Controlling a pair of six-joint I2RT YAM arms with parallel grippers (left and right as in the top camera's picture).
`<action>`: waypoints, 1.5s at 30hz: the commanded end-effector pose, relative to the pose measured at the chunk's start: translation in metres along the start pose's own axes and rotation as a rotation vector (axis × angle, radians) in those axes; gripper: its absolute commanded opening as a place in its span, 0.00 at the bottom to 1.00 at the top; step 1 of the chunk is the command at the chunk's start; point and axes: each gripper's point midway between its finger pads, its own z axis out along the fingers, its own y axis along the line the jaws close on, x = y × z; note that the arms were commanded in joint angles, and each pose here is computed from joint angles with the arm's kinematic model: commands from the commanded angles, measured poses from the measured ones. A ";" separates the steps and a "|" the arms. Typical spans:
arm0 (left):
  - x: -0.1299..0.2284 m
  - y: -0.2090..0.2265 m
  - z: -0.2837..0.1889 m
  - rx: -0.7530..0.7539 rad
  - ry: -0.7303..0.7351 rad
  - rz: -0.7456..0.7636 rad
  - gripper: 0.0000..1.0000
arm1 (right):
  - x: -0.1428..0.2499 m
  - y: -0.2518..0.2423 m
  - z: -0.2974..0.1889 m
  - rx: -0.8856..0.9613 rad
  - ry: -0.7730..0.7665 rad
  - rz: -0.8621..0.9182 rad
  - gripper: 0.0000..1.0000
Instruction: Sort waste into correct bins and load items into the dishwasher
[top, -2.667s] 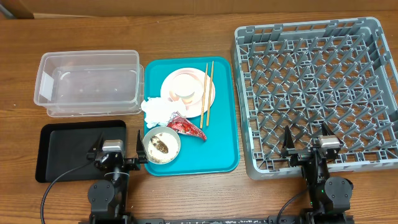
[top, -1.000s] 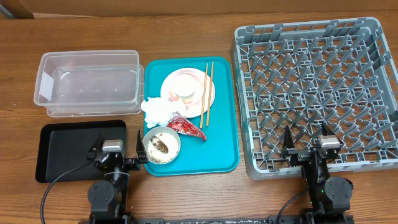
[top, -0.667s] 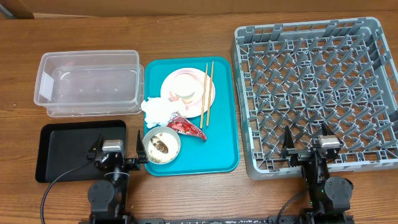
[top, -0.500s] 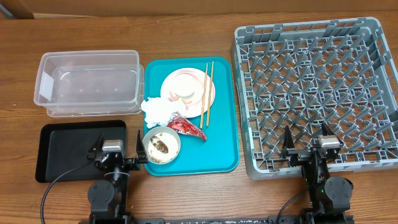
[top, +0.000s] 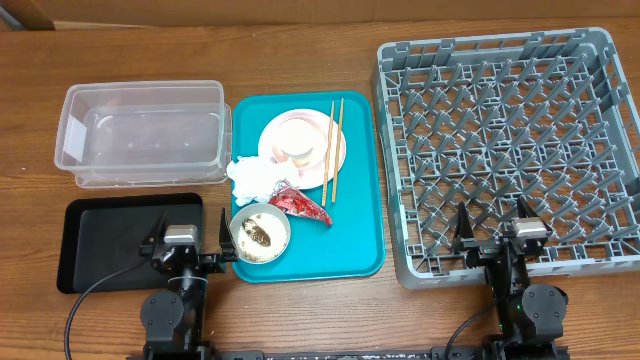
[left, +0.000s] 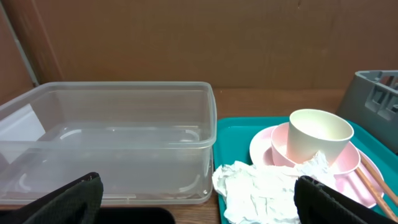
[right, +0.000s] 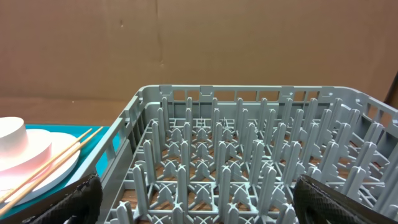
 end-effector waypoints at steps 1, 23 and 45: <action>-0.003 0.000 0.000 0.003 -0.017 0.017 1.00 | 0.003 0.000 0.000 -0.002 0.002 -0.001 1.00; -0.111 -0.066 -0.042 0.373 0.210 -0.155 1.00 | 0.003 0.000 0.000 -0.002 0.002 -0.001 1.00; -0.089 -0.121 0.079 0.494 0.766 -0.629 0.90 | 0.003 0.000 0.000 -0.002 0.002 -0.001 1.00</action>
